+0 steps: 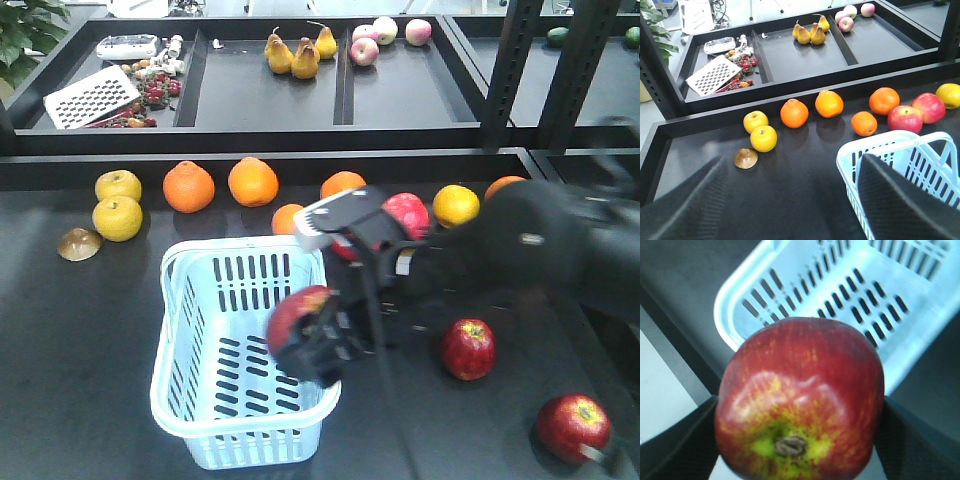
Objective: Pick three apples into basket with both arms
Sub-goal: 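Carry the apple over the basket and release it inside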
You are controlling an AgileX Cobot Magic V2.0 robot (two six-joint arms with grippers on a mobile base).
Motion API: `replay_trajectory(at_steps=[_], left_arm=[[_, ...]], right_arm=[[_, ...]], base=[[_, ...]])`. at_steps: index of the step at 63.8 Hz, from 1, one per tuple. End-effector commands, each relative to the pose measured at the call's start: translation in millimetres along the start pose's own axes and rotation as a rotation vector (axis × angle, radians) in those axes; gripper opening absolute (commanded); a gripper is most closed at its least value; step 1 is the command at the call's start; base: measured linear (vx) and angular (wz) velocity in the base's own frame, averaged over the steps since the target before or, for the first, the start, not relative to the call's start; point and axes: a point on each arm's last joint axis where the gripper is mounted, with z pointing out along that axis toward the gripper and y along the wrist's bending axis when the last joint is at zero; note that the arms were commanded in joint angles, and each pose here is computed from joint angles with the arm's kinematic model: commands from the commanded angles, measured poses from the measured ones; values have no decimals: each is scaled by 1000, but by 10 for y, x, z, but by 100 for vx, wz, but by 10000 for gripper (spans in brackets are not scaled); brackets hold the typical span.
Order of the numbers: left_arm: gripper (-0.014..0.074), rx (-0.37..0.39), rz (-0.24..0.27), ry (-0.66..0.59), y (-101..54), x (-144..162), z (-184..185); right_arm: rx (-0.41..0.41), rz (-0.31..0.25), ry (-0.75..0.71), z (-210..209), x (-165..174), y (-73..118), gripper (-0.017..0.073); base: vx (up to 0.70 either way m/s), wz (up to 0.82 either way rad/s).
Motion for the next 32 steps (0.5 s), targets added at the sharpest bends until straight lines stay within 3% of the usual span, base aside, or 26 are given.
replay_trajectory(at_steps=[1, 20, 32], left_arm=[[523, -2, -3, -86, 15, -122, -48], [523, -2, -3, -86, 15, -122, -48], [523, -2, -3, -86, 15, -122, -48]], right_arm=[[6, -16, -101, -35, -297, 40, 341], [23, -9, -35, 168, -425, -60, 662], [77, -7, -20, 82, -408, -86, 722]], base=[[0, 0], [0, 0], [0, 0]])
